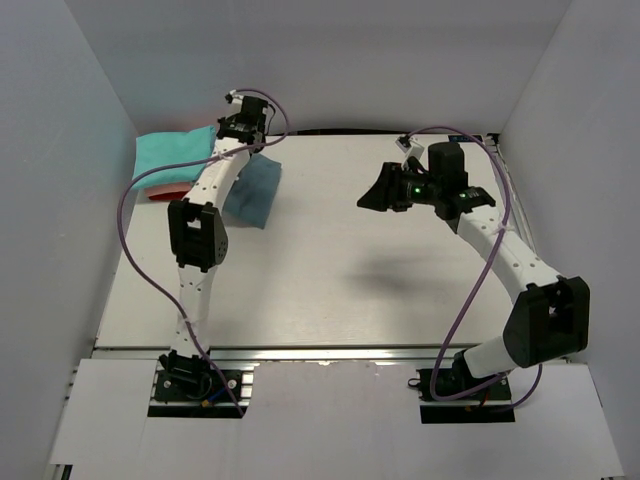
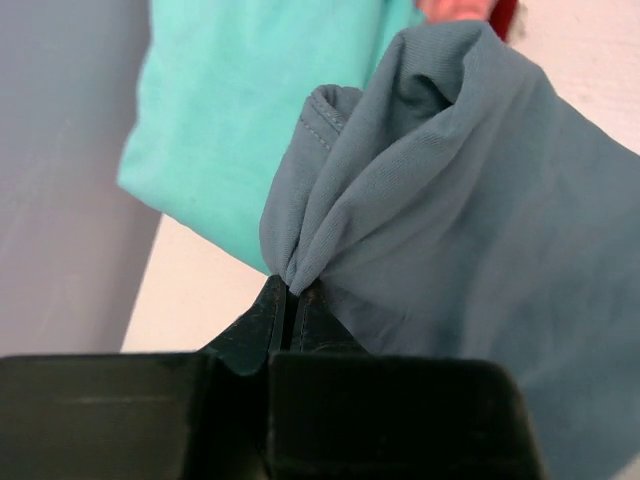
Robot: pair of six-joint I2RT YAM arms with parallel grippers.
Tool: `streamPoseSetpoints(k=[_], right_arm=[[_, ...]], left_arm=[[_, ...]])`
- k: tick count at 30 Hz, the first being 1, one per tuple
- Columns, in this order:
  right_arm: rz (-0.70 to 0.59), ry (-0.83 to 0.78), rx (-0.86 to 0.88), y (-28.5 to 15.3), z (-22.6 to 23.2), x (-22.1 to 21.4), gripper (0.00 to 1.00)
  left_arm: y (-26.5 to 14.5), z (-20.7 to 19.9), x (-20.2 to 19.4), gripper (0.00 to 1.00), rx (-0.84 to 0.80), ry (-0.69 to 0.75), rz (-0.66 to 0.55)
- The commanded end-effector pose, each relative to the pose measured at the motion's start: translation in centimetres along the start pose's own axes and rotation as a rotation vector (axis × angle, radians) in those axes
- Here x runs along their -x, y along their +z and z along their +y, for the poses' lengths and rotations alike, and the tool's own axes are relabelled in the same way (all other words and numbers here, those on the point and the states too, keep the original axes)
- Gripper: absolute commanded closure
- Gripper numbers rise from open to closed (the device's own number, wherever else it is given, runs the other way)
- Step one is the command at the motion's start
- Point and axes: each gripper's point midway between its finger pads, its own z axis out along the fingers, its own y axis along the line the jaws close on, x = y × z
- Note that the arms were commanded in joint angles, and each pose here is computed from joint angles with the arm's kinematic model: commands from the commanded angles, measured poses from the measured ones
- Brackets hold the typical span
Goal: Fold and stack the t-shirts
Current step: Put the neatly folded tshirt into the corner of the board with the left arm
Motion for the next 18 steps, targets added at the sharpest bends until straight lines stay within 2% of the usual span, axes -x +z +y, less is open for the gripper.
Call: streamPoseSetpoints(k=[1, 18], right_arm=[[-0.043, -0.037, 0.048, -0.9, 1.5, 0.8, 0.41], [-0.031, -0.010, 0.072, -1.0, 1.2, -1.9, 0.41]], left_arm=[[-1.9, 4.6, 4.4, 1.00, 0.067, -0.064, -0.095], [-4.6, 7.9, 9.6, 1.00, 0.043, -0.156, -0.230]])
